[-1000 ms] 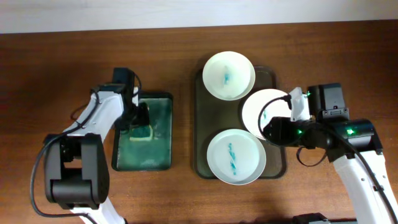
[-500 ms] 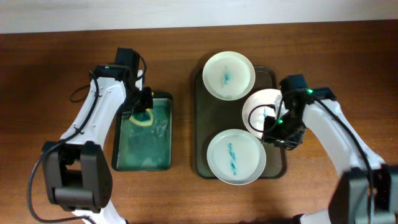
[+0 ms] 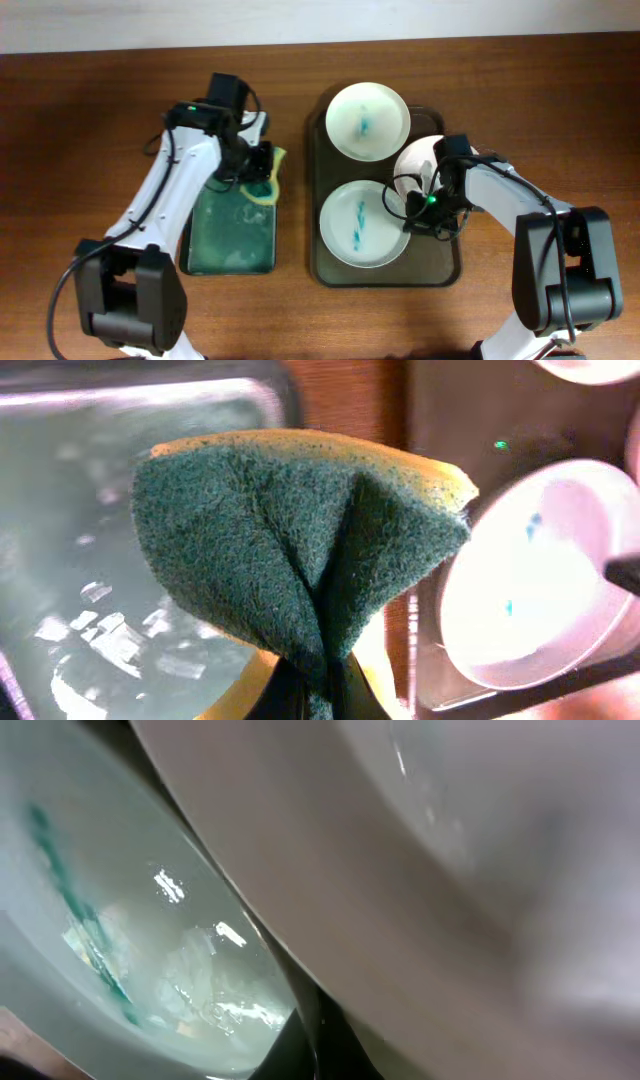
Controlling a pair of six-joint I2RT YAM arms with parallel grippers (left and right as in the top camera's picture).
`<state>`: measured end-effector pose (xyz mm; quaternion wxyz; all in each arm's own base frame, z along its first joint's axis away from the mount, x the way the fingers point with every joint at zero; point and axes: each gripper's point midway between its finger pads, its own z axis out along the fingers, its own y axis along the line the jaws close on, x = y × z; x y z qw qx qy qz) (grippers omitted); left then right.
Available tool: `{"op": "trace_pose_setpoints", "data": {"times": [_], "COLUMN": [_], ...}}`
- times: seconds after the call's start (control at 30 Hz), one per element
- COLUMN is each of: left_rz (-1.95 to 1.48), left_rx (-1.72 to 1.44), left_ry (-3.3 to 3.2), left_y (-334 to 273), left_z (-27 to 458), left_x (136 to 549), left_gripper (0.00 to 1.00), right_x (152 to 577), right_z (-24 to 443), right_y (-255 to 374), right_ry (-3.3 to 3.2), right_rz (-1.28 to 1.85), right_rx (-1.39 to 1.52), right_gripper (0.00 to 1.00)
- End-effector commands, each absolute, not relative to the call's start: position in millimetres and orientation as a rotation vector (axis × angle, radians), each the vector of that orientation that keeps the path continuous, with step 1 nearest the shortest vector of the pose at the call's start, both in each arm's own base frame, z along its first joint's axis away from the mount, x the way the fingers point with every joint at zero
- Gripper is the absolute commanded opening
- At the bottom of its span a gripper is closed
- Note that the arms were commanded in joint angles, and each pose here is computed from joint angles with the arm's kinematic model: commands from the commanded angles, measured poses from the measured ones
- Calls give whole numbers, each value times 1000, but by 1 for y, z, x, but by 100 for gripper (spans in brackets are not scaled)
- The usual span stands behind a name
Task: Clean dirty plates on tray and stack at the side
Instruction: 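Scrub the lower white plate with the sponge in the left gripper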
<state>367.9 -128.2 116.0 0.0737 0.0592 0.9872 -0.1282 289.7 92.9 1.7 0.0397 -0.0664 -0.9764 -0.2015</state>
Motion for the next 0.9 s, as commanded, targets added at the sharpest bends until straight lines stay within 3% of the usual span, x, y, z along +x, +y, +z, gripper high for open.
{"op": "trace_pose_setpoints", "data": {"times": [0.0,0.13,0.47,0.7,0.8,0.87], "left_rz": [-458,-489,-747,-1028,-1009,-739], "left_rx": [247,307,390,574,604,510], "left_ry": [2892,2911,3191,3102,3109,3205], "left_y": [-168,-214,-331,-364,-364,-331], "left_z": [135,120,-5,5,4,-11], "left_x": [366,354,288,278,273,278], "left_gripper": [0,0,0,0,0,0], "right_x": [289,289,288,288,288,288], "right_z": [-5,-5,-5,-5,-5,-5], "right_y": [87,87,87,87,87,87], "right_ry": [-3002,-3002,-2997,-2998,-2998,-2997], "right_rz": [-569,-569,-567,-568,-568,-568], "right_rx": [-222,-223,-224,-224,-224,-224], "right_gripper": [4,4,4,4,4,4]}}
